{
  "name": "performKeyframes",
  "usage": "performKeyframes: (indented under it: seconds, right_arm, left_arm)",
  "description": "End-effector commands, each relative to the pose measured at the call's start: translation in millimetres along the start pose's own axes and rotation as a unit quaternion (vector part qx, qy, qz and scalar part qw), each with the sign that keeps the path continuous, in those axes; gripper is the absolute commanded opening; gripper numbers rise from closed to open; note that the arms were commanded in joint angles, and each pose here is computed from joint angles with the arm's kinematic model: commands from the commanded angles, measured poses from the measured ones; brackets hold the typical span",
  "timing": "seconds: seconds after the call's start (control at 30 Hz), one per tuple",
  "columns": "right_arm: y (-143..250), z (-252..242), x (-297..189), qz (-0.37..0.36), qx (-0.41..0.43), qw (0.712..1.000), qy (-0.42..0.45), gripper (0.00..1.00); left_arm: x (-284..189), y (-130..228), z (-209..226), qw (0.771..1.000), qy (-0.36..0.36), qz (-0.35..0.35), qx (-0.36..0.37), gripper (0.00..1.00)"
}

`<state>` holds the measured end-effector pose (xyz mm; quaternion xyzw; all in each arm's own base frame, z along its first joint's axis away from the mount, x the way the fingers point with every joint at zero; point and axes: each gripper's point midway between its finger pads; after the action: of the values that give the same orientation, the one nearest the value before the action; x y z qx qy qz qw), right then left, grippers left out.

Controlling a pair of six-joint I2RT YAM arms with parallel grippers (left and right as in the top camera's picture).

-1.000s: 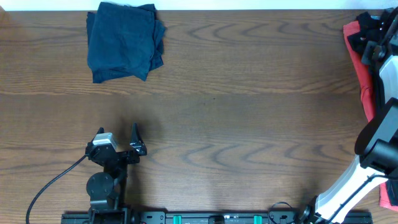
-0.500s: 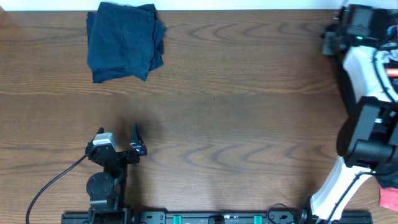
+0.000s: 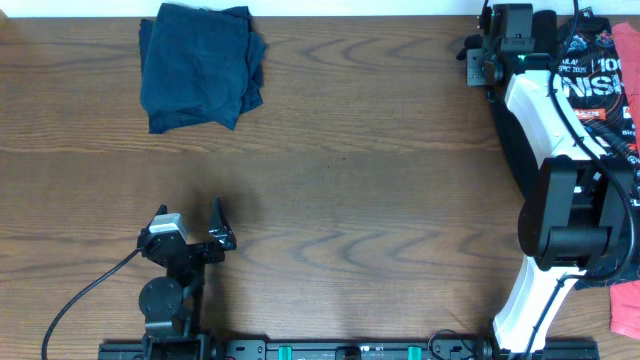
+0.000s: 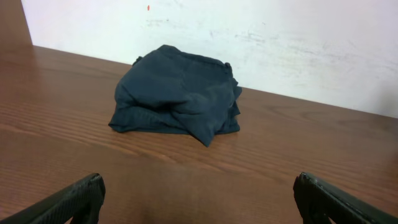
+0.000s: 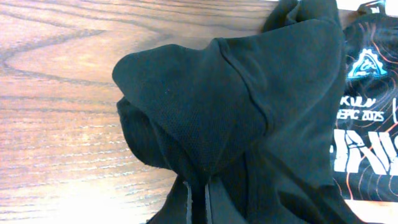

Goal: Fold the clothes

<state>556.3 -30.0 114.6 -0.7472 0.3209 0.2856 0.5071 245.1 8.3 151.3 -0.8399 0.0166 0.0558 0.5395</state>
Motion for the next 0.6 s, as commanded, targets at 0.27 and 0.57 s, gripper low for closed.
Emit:
performKeyframes:
  seconds: [0.27, 0.57]
  right_arm:
    - [20.4, -96.2, -15.9, 0.025, 0.057, 0.989, 0.132, 0.01]
    - [87.6, -219.4, -42.3, 0.087, 0.134, 0.952, 0.261, 0.01]
  left_arm:
    - [1.1, 14.9, 7.7, 1.0, -0.013, 0.023, 0.002, 0.98]
    - [1.1, 14.9, 7.7, 1.0, -0.013, 0.023, 0.002, 0.98]
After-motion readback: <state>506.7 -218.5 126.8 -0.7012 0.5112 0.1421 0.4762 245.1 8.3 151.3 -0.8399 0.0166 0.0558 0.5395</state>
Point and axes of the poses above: each gripper's point midway between its finger pads, its own x axis out along the fingers, its own z axis along the line the jaws close on, y = z × x, and after that the axes turned 13 degrees about -x, right-handed
